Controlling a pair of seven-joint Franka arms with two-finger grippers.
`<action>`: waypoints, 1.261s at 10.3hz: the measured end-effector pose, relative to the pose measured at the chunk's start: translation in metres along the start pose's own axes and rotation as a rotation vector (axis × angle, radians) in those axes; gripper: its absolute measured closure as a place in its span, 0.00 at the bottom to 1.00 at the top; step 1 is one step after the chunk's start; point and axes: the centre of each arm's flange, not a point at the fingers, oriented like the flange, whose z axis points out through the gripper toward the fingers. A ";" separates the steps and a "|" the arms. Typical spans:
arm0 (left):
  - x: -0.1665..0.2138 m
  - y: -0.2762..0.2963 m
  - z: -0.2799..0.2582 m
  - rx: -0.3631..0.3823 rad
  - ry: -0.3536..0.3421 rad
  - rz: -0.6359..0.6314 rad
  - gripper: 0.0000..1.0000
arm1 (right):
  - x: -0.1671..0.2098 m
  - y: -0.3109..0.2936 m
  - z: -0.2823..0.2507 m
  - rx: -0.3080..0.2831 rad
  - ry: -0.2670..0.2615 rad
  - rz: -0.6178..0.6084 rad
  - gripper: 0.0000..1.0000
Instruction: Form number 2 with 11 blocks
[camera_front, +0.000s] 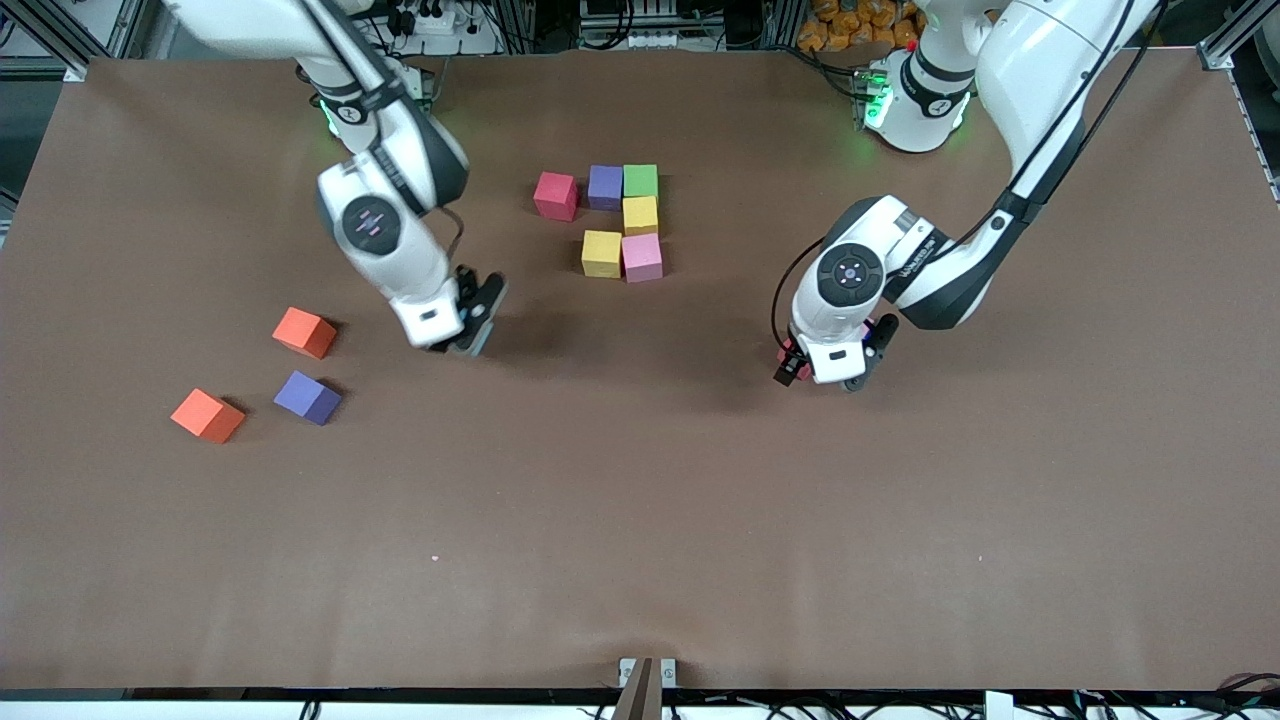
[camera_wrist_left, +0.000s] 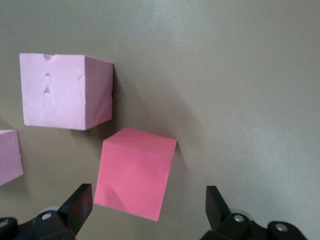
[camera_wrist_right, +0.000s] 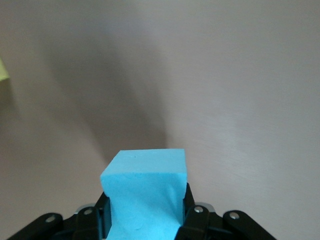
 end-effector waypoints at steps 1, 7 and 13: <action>0.001 -0.001 0.006 0.001 -0.005 0.002 0.00 | 0.001 -0.023 0.010 0.003 -0.008 0.000 0.44; 0.006 -0.004 0.028 -0.010 -0.032 -0.002 0.00 | 0.016 -0.120 0.029 0.032 -0.038 0.025 0.44; 0.012 -0.008 0.030 -0.006 -0.011 0.010 0.00 | 0.012 -0.148 0.019 0.017 -0.112 0.021 0.44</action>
